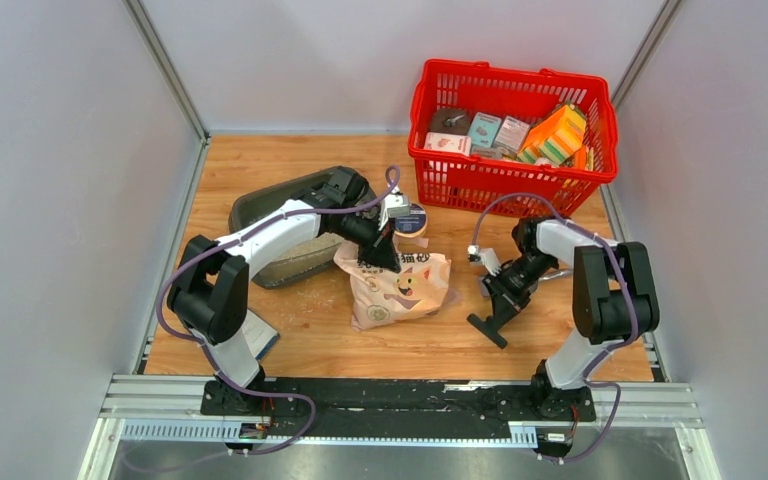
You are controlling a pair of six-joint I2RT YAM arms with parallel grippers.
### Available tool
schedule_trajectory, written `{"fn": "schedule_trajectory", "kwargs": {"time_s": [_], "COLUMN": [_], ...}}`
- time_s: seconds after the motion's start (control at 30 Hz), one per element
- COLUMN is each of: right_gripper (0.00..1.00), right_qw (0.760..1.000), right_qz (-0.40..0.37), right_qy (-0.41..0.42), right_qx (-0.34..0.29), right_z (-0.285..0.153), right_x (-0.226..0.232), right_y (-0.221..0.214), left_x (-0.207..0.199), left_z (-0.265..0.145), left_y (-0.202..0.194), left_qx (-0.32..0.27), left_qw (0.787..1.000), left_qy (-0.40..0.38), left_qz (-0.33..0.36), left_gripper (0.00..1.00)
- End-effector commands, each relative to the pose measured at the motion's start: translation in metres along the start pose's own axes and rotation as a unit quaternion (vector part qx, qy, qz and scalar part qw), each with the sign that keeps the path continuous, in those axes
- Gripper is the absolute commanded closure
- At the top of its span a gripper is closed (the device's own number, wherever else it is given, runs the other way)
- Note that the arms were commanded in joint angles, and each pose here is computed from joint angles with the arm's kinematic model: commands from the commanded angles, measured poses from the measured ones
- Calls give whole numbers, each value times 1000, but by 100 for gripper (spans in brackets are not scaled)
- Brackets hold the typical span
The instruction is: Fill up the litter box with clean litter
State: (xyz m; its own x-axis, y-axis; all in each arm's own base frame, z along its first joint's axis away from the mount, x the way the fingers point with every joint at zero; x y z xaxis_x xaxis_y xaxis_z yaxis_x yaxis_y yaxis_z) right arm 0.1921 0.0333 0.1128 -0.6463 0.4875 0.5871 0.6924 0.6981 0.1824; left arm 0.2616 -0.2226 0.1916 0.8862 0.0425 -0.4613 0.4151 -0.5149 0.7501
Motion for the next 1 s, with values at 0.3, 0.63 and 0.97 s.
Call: {"fn": "schedule_trajectory", "kwargs": {"time_s": [0.3, 0.63, 0.97], "right_gripper": [100, 100, 100], "right_qw": [949, 925, 932], "right_qz": [-284, -351, -330], "right_qy": [-115, -130, -139], "right_qx": [-78, -62, -57], "right_z": [-104, -118, -104], "right_x": [110, 142, 139], "right_y": [21, 75, 95], "left_x": [-10, -13, -25], "left_z": [-4, 3, 0], "left_y": [20, 31, 24], "left_qx": [-12, -28, -65], "left_qw": [999, 998, 994], "left_qy": [-9, 5, 6], "left_qz": [32, 47, 91], "left_gripper": [100, 100, 74]}}
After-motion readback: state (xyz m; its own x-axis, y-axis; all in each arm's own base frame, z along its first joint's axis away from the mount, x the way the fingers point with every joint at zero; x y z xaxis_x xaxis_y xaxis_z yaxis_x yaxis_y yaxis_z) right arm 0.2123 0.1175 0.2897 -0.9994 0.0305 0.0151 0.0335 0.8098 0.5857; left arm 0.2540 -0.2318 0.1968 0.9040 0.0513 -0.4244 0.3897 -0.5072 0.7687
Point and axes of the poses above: each gripper's point midway between its finger pads, its own z axis out along the fingers, its own x axis along the line the jaws close on, y = z × x, the point moved 10 cm from there along -z, back along the fingers, and after that the axes turned 2 degrees about -z, right-handed, at the moved point
